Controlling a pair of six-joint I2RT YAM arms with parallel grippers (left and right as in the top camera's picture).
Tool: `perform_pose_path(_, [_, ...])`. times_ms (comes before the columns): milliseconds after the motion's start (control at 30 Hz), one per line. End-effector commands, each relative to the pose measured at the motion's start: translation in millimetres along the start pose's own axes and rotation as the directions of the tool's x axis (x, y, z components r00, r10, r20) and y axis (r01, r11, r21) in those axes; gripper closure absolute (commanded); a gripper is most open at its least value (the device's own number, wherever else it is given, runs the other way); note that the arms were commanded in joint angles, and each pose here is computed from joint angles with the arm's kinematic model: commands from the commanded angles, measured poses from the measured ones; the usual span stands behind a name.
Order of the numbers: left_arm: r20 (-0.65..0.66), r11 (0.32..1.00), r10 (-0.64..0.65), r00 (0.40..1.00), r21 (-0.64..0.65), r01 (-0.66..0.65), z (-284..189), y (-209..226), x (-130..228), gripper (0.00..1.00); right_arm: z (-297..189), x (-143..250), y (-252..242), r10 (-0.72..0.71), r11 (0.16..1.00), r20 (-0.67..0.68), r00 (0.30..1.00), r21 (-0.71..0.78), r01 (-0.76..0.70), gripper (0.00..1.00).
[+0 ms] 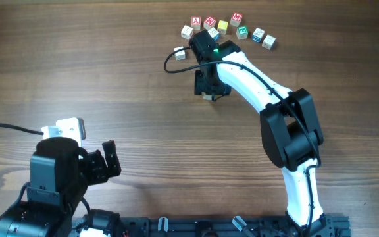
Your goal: Form a tower
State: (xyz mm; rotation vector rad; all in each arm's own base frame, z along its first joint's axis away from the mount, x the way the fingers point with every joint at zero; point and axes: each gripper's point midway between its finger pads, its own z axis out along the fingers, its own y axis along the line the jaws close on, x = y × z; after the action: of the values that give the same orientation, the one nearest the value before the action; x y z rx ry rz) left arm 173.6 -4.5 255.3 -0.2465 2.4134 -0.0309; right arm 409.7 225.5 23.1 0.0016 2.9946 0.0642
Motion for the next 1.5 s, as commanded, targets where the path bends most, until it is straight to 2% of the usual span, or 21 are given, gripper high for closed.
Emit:
perform_pose_path(0, [0.010, 1.000, -0.012, 1.000, -0.012, 0.012, -0.5, 2.6, -0.9, 0.00, 4.5, -5.0, -2.3, 0.014, 1.000, 0.005, 1.000, 0.014, -0.014, 0.30])
perform_pose_path(300, [0.010, 1.000, -0.012, 1.000, -0.011, 0.012, -0.5, 2.5, -0.8, 0.00, -13.8, -5.4, 1.2, 0.014, 1.000, -0.019, 1.000, 0.005, -0.013, 0.28])
perform_pose_path(400, [0.010, 1.000, -0.012, 1.000, -0.011, 0.012, -0.5, 2.5, -0.8, 0.00, -18.7, -5.2, 1.7, 0.013, 1.000, -0.026, 1.000, 0.004, -0.013, 0.38])
perform_pose_path(600, [0.010, 1.000, -0.012, 1.000, -0.011, 0.012, -0.5, 2.5, -0.8, 0.00, -21.9, -3.8, 2.1, 0.011, 1.000, -0.032, 0.999, 0.008, -0.010, 0.45])
perform_pose_path(733, [0.010, 1.000, -0.011, 1.000, -0.011, 0.011, -0.5, 2.5, -0.8, 0.00, -21.9, -2.9, 1.6, 0.011, 1.000, -0.036, 0.999, 0.010, -0.011, 0.56])
perform_pose_path(933, [0.010, 1.000, -0.012, 1.000, -0.012, 0.012, -0.5, 2.6, -0.9, 0.00, -21.9, -3.0, 1.6, 0.014, 1.000, -0.035, 0.999, 0.010, -0.014, 0.62])
perform_pose_path(1100, [0.010, 1.000, -0.012, 1.000, -0.011, 0.012, -0.5, 2.5, -0.8, 0.00, -21.9, -3.0, 1.6, 0.020, 1.000, -0.035, 0.999, 0.010, -0.020, 0.63])
perform_pose_path(1167, [0.010, 1.000, -0.012, 1.000, -0.012, 0.012, -0.5, 2.6, -0.9, 0.00, -21.9, -3.0, 1.6, 0.020, 1.000, -0.035, 0.999, 0.010, -0.020, 0.49])
perform_pose_path(1267, [0.010, 1.000, -0.012, 1.000, -0.011, 0.012, -0.5, 2.5, -0.8, 0.00, -21.9, -3.0, 1.8, 0.020, 1.000, -0.035, 0.999, 0.010, -0.020, 0.38])
perform_pose_path(1333, [0.010, 1.000, -0.012, 1.000, -0.011, 0.012, -0.5, 2.5, -0.8, 0.00, -21.9, -3.1, 2.4, 0.020, 1.000, -0.035, 0.999, 0.006, -0.020, 0.25])
perform_pose_path(1400, [0.010, 1.000, -0.012, 1.000, -0.012, 0.012, -0.5, 2.6, -0.9, 0.00, -21.8, -2.6, 4.0, 0.019, 1.000, -0.036, 0.999, 0.002, -0.019, 0.18])
perform_pose_path(1467, [0.010, 1.000, -0.012, 1.000, -0.011, 0.012, -0.5, 2.5, -0.8, 0.00, -21.4, -2.4, 8.4, 0.010, 1.000, -0.030, 1.000, -0.003, -0.011, 0.16])
